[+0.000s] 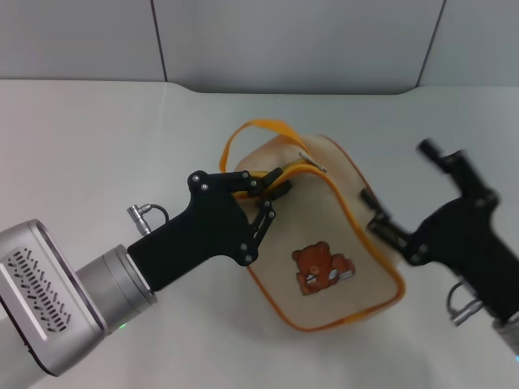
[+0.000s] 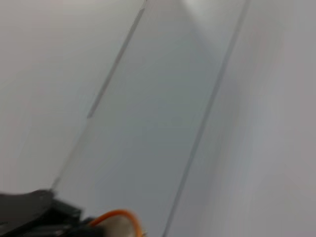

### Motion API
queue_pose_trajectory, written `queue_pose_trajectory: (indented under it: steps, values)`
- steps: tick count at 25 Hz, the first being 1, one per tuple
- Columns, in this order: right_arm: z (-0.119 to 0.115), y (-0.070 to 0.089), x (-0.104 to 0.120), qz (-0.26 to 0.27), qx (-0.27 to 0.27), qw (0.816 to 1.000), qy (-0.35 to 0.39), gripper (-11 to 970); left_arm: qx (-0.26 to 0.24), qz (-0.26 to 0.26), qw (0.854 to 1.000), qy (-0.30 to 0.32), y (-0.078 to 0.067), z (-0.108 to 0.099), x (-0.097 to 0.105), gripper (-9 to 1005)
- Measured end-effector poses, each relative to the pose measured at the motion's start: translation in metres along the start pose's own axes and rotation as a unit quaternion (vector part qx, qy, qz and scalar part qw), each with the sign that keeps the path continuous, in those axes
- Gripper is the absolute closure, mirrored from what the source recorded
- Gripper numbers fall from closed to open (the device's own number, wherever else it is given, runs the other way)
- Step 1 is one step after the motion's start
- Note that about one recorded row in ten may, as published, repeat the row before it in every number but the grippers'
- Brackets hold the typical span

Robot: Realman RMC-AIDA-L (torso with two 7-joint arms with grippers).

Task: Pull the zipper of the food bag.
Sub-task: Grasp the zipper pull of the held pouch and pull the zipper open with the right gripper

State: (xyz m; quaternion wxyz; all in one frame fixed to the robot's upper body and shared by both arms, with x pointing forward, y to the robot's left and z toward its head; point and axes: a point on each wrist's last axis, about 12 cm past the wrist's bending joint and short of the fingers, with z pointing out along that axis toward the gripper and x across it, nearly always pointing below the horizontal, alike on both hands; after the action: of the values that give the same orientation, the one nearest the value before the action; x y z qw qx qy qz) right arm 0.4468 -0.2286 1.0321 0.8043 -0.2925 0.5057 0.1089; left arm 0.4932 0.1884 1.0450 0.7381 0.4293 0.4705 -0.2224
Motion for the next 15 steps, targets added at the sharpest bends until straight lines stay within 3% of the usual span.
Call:
queue_pose_trajectory:
  steps: [8,15]
  values:
    - [0.015,-0.003,0.0,0.003,0.009,1.0,-0.009,126,0.004,0.001,1.0,-0.003,0.0,0.003,-0.001,926]
    - [0.035,-0.001,0.003,0.004,-0.014,1.0,-0.004,126,0.005,0.001,1.0,-0.003,0.0,0.004,-0.001,929]
